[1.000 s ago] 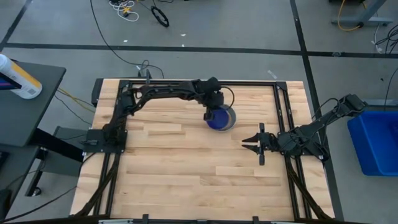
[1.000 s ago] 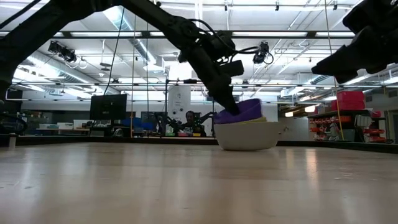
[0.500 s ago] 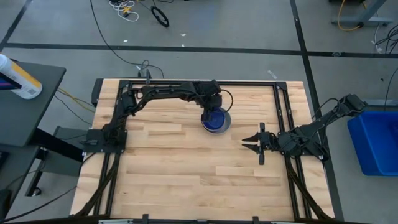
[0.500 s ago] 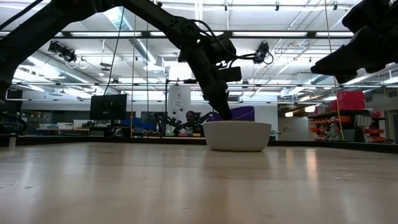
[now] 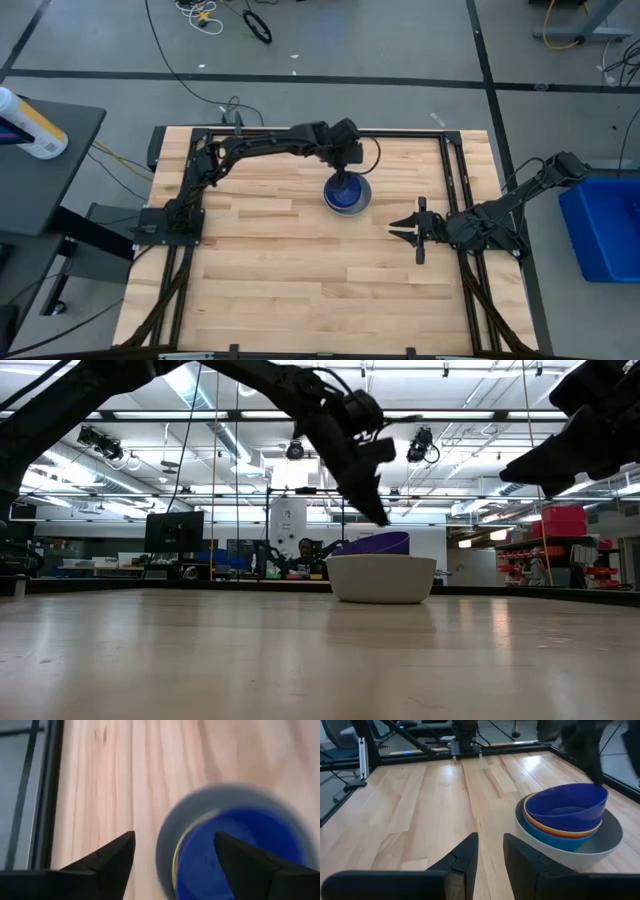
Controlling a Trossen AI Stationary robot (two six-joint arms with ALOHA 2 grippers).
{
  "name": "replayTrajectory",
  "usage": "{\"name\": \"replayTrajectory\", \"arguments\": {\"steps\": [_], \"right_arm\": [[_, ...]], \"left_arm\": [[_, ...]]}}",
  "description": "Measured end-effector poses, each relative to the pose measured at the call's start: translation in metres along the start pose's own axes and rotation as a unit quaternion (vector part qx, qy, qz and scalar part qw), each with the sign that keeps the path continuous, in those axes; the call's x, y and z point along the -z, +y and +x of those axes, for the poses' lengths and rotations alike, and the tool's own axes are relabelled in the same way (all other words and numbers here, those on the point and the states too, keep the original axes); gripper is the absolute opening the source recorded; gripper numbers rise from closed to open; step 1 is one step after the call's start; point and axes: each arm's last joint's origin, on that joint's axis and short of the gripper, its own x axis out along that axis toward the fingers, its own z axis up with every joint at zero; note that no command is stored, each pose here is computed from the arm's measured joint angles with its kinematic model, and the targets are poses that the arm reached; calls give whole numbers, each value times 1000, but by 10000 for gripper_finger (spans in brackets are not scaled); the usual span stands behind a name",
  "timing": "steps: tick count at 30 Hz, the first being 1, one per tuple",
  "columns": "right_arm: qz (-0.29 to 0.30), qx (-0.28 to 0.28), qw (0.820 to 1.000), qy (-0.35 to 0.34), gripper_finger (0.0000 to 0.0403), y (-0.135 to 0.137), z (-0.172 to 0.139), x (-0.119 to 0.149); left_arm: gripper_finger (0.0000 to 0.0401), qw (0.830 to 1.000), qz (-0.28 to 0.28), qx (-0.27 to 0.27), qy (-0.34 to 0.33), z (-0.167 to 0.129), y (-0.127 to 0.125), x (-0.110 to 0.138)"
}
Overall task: Nest bowls inside each other
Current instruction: Stack the dark blue bowl on the yellow bowl
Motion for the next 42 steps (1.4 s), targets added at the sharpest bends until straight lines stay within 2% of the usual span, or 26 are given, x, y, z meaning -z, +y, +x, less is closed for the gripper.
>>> {"name": "replayTrajectory", "arguments": {"steps": [3, 6, 9, 13, 14, 17, 24, 28, 31, 42], "right_arm": [[-1, 1, 1000, 1, 99, 0, 0, 0], [0, 1, 1000, 1, 99, 0, 0, 0], [0, 1, 1000, 3, 99, 0, 0, 1], [0, 1, 1000, 3, 99, 0, 0, 1], [-1, 2, 1000, 3, 98, 0, 0, 1], [-4, 6, 1000, 3, 99, 0, 0, 1], [-15, 9, 1000, 16, 98, -1, 0, 4], [-19, 11, 1000, 22, 98, -1, 0, 5], [-20, 10, 999, 23, 99, -1, 0, 5], [-20, 10, 999, 23, 96, -1, 0, 5]], "left_arm": [[284, 998, -8, 8, -55, -5, 3, -12], [255, 995, -12, 2, -97, -6, 3, -21], [184, 992, -4, -3, -124, -2, -3, -25], [38, 989, 7, -3, -147, -1, -14, -33], [21, 988, 6, -4, -157, 0, -16, -36], [7, 987, -9, -5, -161, 3, -19, -37], [4, 983, -52, -2, -175, 21, -25, -33], [3, 982, -85, 2, -168, 41, -32, -15], [2, 977, -105, -2, -187, 52, -34, -4], [1, 956, -153, 6, -250, 67, -41, 18]]}}
